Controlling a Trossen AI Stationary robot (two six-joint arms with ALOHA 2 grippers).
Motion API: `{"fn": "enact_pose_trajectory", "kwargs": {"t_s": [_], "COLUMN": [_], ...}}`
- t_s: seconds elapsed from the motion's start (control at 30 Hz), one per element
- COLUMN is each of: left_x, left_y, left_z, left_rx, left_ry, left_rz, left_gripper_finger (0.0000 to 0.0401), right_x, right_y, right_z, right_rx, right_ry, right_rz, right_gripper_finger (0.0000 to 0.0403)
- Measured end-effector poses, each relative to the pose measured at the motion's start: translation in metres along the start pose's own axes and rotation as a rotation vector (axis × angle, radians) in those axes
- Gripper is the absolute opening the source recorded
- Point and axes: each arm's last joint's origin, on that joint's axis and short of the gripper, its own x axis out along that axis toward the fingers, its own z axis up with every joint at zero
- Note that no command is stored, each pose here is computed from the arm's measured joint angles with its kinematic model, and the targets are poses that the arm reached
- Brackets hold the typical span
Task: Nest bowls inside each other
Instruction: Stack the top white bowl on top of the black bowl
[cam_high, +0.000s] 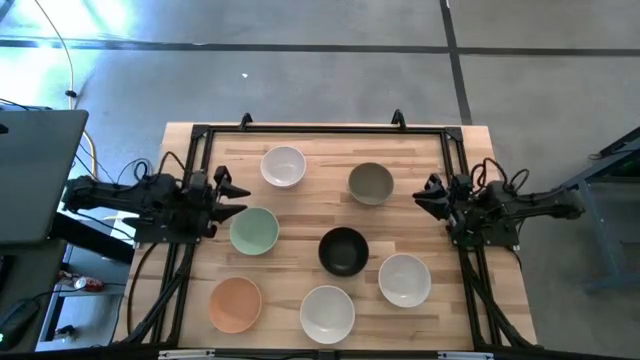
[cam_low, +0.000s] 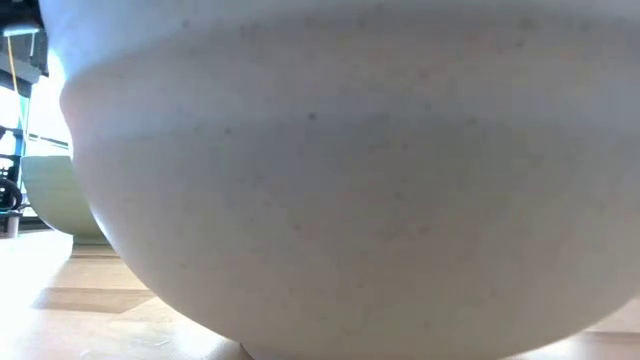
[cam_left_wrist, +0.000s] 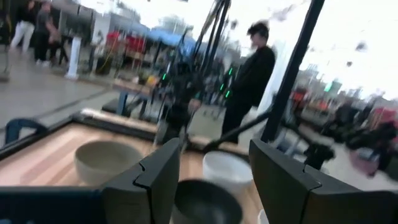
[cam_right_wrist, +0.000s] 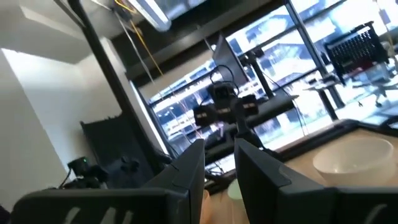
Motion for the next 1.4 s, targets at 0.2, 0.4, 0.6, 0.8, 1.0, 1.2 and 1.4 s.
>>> {"fn": "enact_pose_trajectory", "kwargs": {"t_s": [0.2, 0.4, 0.6, 0.8, 1.0, 1.2, 1.4], "left_x": [0.029, 0.052, 0.065, 0.077, 0.089, 0.098, 0.1], "left_y": [-0.009, -0.017, -0.017, -0.004, 0.013, 0.028, 0.041], "left_z": [0.025, 0.048, 0.063, 0.054, 0.033, 0.019, 0.017], "left_rx": [0.087, 0.21, 0.242, 0.258, 0.293, 0.337, 0.36], "left_ry": [0.099, 0.106, 0.092, 0.185, 0.363, 0.46, 0.503], "left_rz": [0.019, 0.046, 0.115, 0.277, 0.467, 0.559, 0.593], "left_gripper_finger": [0.0182, 0.0182, 0.0182, 0.0182, 0.0182, 0.0182, 0.0182], "right_x": [0.017, 0.043, 0.066, 0.081, 0.09, 0.095, 0.098], "right_y": [0.009, 0.025, 0.041, 0.057, 0.068, 0.073, 0.072], "right_z": [0.015, 0.039, 0.068, 0.097, 0.119, 0.125, 0.123], "right_rx": [-0.018, -0.114, -0.18, -0.199, -0.249, -0.277, -0.278], "right_ry": [0.054, 0.091, 0.175, 0.253, 0.266, 0.274, 0.289], "right_rz": [-0.011, -0.002, -0.019, -0.046, -0.039, -0.028, -0.034], "right_gripper_finger": [0.0078, 0.0078, 0.0078, 0.0078, 0.0078, 0.0078, 0.0078]}}
